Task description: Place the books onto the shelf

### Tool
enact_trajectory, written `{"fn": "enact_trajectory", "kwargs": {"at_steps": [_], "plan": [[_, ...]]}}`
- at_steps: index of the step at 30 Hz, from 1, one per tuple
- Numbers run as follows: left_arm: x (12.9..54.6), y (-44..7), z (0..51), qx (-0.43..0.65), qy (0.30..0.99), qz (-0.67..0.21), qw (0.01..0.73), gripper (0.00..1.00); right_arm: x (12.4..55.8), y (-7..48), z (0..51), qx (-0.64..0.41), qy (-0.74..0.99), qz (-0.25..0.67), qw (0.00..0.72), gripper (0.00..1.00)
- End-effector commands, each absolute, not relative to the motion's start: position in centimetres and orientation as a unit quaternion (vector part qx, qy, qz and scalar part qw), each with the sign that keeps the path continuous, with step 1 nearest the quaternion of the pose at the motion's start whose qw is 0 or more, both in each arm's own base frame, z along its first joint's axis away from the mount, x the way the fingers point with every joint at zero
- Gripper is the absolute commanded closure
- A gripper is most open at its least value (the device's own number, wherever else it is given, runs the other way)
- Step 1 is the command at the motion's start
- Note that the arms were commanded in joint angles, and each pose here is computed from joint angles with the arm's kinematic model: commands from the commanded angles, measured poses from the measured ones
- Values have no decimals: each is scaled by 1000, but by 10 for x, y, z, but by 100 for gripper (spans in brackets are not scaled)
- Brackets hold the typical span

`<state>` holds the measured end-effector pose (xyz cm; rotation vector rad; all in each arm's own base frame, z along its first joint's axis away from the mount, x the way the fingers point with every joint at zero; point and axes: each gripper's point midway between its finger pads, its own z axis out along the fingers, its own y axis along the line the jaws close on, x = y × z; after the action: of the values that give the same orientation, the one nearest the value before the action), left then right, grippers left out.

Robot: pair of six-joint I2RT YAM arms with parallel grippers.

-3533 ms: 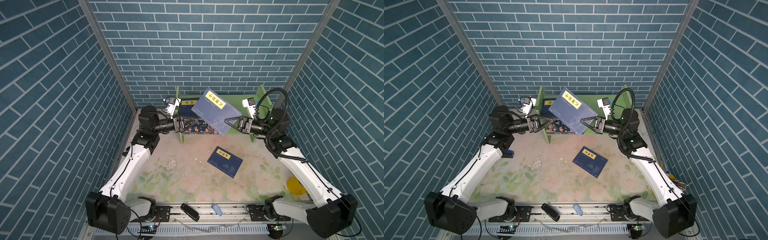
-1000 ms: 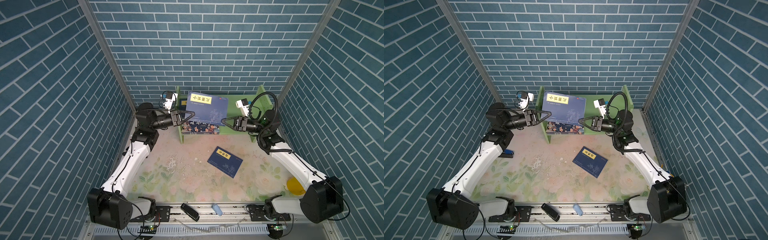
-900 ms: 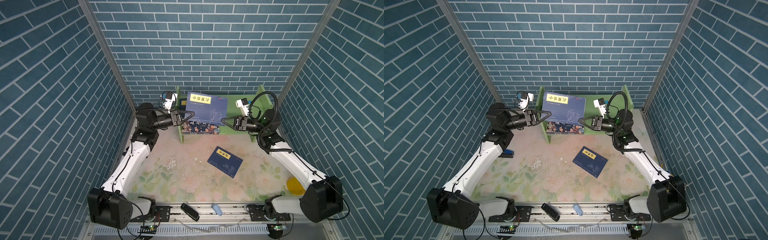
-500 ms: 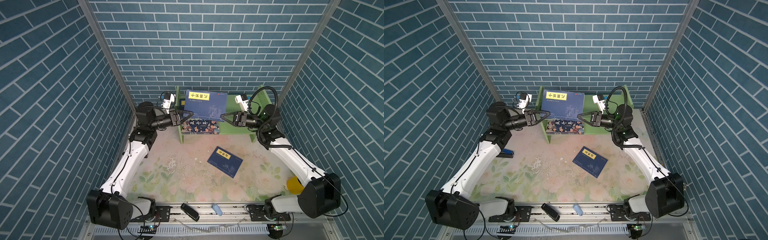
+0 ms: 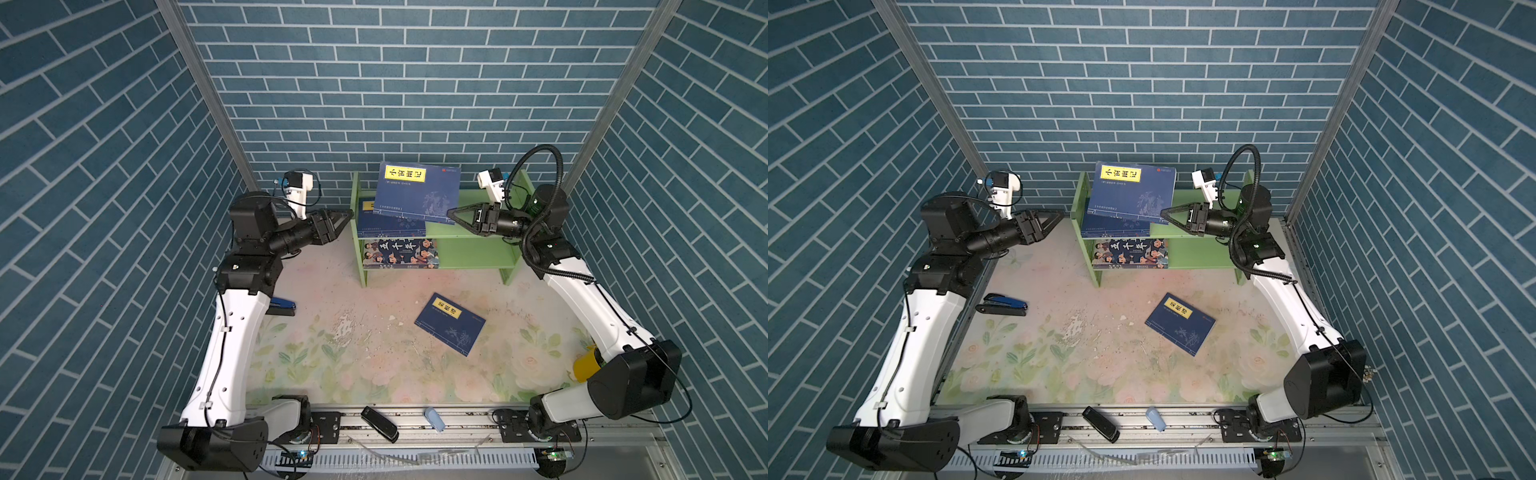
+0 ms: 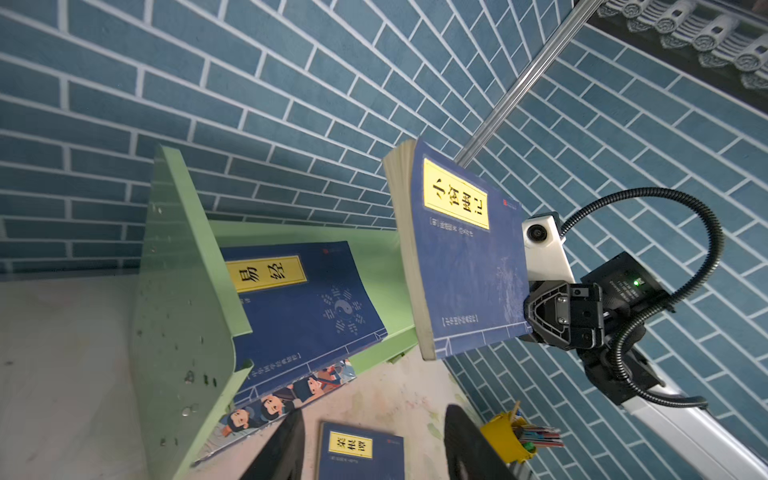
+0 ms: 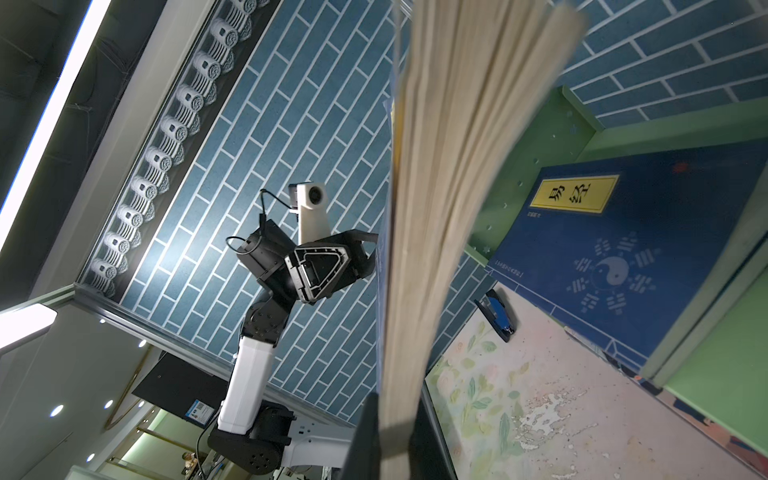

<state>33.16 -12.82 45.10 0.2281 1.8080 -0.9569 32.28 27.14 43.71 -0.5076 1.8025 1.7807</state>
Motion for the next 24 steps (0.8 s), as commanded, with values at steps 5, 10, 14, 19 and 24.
{"fn": "enact_trajectory", "kwargs": {"at_steps": [5,10,14,19,24], "plan": [[327,-123,444,118,764,-361,521,43,349,283,431,-204,680,657,255,100],[332,-122,435,113,771,-359,514,43,362,295,417,-192,696,659,213,100],[331,-123,432,116,771,-361,511,43,375,303,401,-171,719,645,195,100],[330,-123,431,117,771,-360,512,43,378,318,378,-167,754,614,163,100],[329,-124,429,117,771,-365,509,43,384,323,373,-155,764,606,158,100]]}}
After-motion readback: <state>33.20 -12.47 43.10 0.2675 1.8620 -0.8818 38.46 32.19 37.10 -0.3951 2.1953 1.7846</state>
